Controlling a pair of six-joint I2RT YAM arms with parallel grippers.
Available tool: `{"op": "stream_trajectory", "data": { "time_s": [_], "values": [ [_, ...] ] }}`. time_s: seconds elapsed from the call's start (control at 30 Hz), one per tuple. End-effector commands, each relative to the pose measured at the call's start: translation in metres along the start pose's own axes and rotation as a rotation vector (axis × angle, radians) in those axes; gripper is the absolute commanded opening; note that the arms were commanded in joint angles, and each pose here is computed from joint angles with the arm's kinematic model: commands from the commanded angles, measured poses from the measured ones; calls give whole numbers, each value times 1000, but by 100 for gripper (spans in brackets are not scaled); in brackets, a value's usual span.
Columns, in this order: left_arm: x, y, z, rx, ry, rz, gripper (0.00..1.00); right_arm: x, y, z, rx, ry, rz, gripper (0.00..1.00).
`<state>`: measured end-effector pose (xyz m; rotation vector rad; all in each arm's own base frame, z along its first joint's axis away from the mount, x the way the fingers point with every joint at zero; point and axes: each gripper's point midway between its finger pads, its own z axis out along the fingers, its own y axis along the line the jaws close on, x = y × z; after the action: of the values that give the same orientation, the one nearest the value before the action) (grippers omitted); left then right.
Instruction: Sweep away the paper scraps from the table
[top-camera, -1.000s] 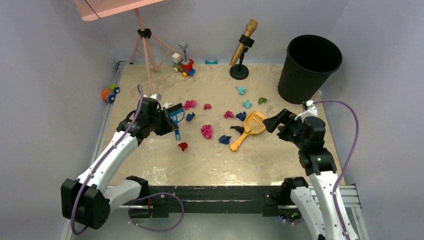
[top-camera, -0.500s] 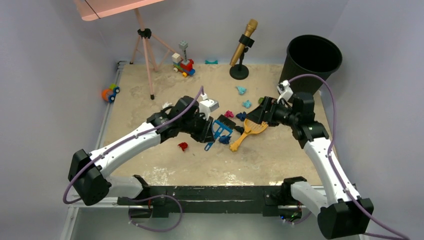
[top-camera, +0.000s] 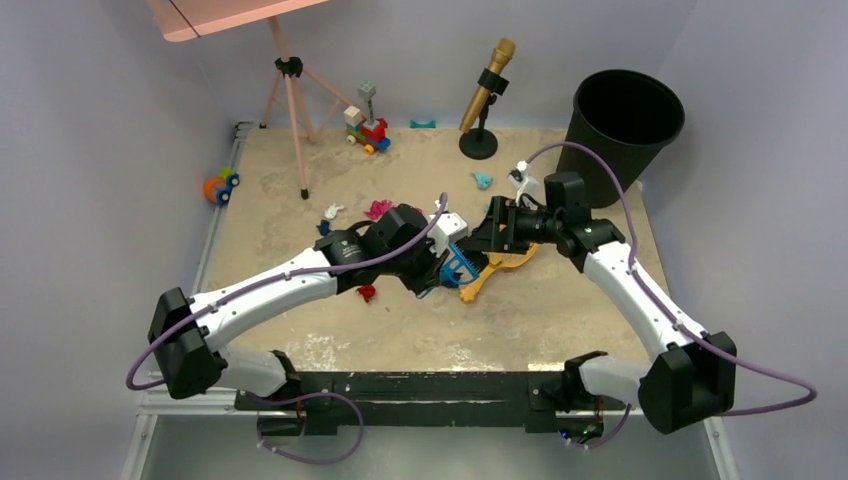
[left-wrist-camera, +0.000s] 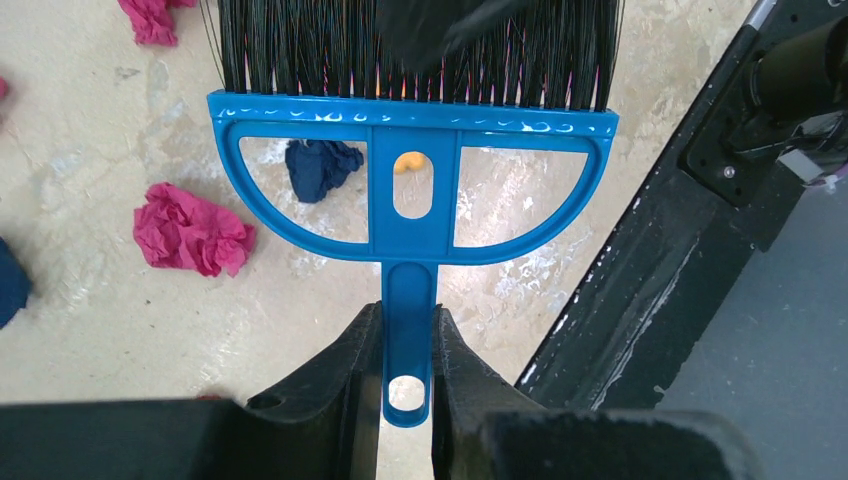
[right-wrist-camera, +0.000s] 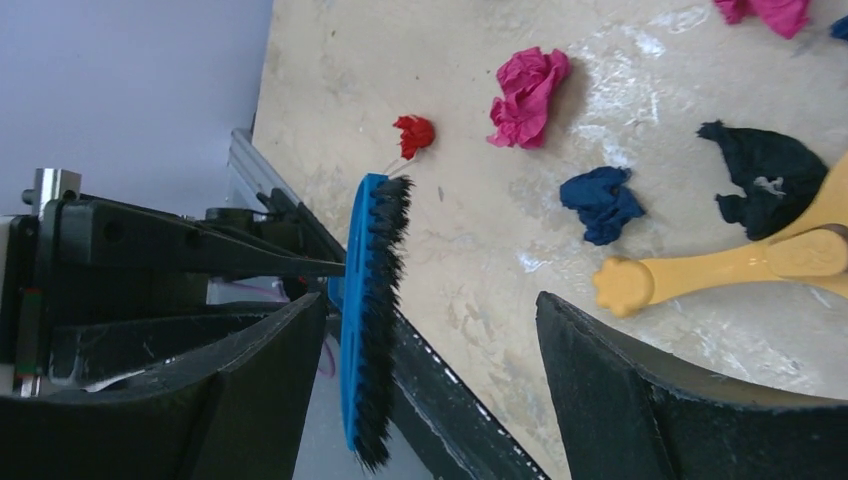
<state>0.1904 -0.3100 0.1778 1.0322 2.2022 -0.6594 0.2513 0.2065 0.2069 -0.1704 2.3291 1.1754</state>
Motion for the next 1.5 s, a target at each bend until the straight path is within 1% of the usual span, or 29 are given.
{"op": "stream_trajectory", "data": {
  "time_s": [0.0, 0.13, 0.23, 0.33, 0.4, 0.43, 0.53, 0.57, 0.63, 0.7, 0.73, 0.83, 0.9, 0.97, 1.03, 1.1, 1.13, 1.17, 1.27, 1.3, 1.33, 1.37, 1.4, 1.47],
  "values": [
    [-27, 3, -4, -49, -47, 93, 12, -6, 30, 4, -91, 34, -36, 78],
    [-30, 1, -3, -41, -38, 109, 12, -1, 34, 12, -109, 75, -35, 69],
    [-32, 0, -2, -38, -34, 115, 12, 2, 37, 17, -120, 96, -37, 58],
    [-34, -1, -3, -35, -43, 114, 12, 6, 37, 18, -130, 110, -35, 39],
    [-36, -2, -4, -29, -60, 113, 12, 10, 38, 17, -147, 121, -35, 31],
    [-36, -3, -5, -26, -64, 112, 12, 13, 39, 17, -154, 125, -37, 25],
    [-37, -3, -5, -27, -82, 91, 13, 18, 36, 15, -151, 129, -36, 1],
    [-38, -4, -6, -25, -93, 82, 19, 20, 35, 15, -149, 133, -34, 0],
    [-39, -5, -8, -20, -120, 57, 37, 22, 35, 13, -146, 127, -34, 0],
    [-40, -7, -11, 3, -148, 33, 49, 22, 34, 11, -136, 110, -35, 0],
    [-42, -9, -16, 12, -170, 15, 54, 21, 33, 9, -127, 95, -35, 0],
    [-44, -7, -25, 53, -214, -75, 61, 15, 31, 5, -95, 49, -48, 0],
    [-47, 2, -36, 101, -256, -206, 62, 9, 31, 0, -80, 6, -64, 0],
    [-52, 14, -47, 168, -311, -373, 63, 3, 36, -8, -93, -51, -91, 0],
    [-56, 21, -59, 240, -366, -505, 63, -6, 47, -19, -131, -127, -116, 0],
    [-69, 18, -73, 330, -440, -568, 64, -16, 65, -35, -187, -221, -146, 0],
    [-72, 17, -77, 358, -455, -629, 65, -19, 76, -43, -222, -268, -159, 0],
    [-81, 15, -83, 401, -496, -646, 67, -24, 88, -52, -263, -323, -165, 0],
    [-94, 9, -90, 534, -559, -741, 69, -32, 113, -75, -377, -454, -153, 0],
    [-101, 7, -95, 594, -597, -767, 75, -33, 119, -82, -411, -488, -143, 0],
    [-108, 4, -101, 658, -638, -785, 83, -35, 123, -85, -440, -511, -123, 0],
    [-112, 2, -104, 713, -667, -804, 88, -37, 125, -87, -463, -528, -104, 0],
    [-118, 1, -109, 770, -699, -818, 92, -38, 128, -89, -486, -539, -84, 0],
    [-125, -1, -114, 852, -729, -833, 93, -40, 132, -93, -525, -562, -62, 0]
  ]
}}
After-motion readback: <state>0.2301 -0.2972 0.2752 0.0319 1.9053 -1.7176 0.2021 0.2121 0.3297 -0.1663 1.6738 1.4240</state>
